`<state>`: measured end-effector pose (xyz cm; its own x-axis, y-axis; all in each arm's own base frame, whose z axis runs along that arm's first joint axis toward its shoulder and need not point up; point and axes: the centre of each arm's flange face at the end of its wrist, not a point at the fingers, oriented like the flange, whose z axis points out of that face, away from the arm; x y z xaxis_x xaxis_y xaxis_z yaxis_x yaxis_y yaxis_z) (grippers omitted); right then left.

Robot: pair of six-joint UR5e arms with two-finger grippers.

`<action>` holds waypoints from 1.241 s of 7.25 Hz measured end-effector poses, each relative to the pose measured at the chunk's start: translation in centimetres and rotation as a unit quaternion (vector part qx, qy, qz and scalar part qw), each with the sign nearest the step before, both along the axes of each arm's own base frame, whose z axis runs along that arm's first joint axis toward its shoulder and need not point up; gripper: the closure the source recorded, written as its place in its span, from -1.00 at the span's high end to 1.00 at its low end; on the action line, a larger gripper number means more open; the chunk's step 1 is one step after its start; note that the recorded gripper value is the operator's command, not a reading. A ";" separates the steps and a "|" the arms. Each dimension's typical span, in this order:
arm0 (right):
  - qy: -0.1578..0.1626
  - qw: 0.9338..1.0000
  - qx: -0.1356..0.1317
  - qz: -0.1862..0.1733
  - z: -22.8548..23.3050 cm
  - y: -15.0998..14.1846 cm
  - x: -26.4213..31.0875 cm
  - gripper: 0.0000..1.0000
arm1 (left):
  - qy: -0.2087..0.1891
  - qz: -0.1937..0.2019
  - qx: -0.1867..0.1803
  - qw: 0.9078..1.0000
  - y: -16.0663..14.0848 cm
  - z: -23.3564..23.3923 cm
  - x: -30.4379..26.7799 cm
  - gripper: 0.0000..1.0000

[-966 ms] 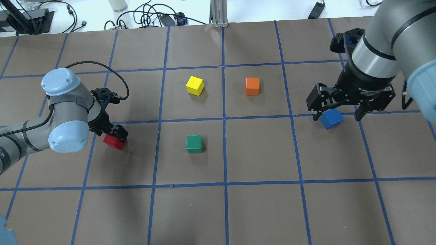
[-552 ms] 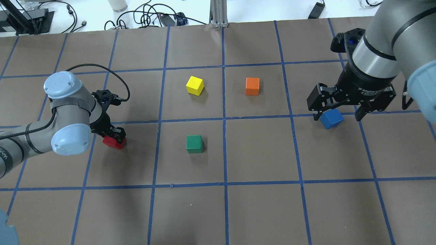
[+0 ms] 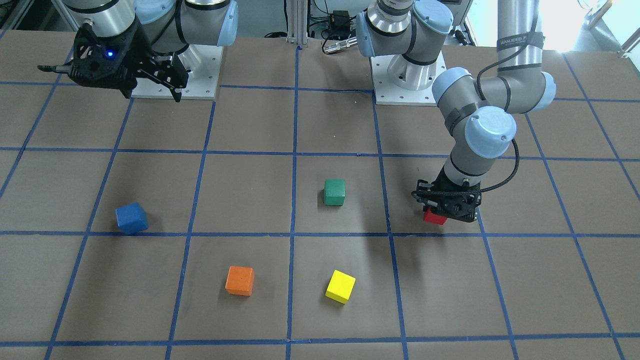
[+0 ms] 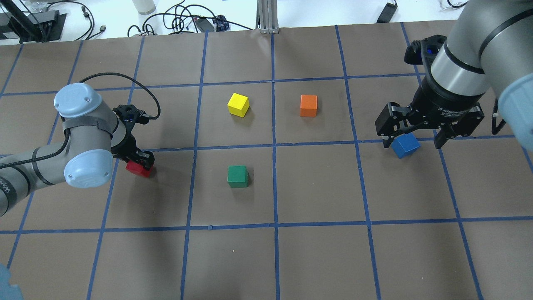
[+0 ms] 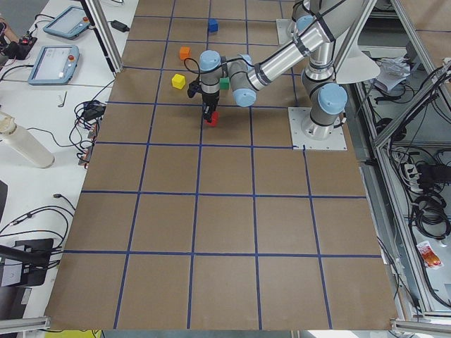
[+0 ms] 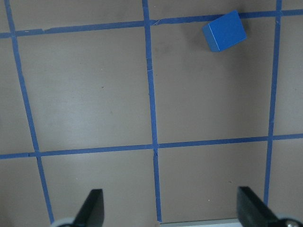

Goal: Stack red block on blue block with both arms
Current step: 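Carry the red cube with the left gripper toward the table center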

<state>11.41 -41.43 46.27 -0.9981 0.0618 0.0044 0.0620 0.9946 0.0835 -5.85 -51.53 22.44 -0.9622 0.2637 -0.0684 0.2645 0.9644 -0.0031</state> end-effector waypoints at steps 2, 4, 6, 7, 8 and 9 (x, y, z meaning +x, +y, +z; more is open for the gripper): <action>0.000 1.000 -0.001 -0.001 0.0 0.0 0.0 1.00 | 0.008 0.039 -0.008 0.999 -2.4 3.5 -8.7 -0.98; 0.000 1.000 -0.002 -0.001 0.1 0.0 0.0 1.00 | 0.027 0.072 -0.012 0.997 -2.8 5.1 -17.9 -0.98; 0.000 1.000 0.001 -0.001 0.0 0.0 0.0 1.00 | 0.056 0.091 -0.003 0.994 -1.8 4.0 -24.5 -0.97; 0.000 1.000 0.001 -0.001 -0.1 0.0 0.0 1.00 | 0.063 0.097 -0.005 0.993 -1.9 2.8 -26.5 -0.95; 0.000 1.000 0.002 -0.001 -0.1 0.0 0.0 1.00 | 0.071 0.098 -0.013 0.993 -2.2 1.5 -27.8 -0.85; 0.001 1.000 0.002 -0.001 -0.1 0.0 0.0 1.00 | 0.077 0.095 -0.024 0.992 -2.5 0.1 -28.8 0.18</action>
<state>11.40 -41.38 46.19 -0.9980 0.0630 0.0058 0.0633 0.9941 0.0881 -34.70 -54.07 22.53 -0.9941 0.0772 0.0759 0.0715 0.9946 -0.0757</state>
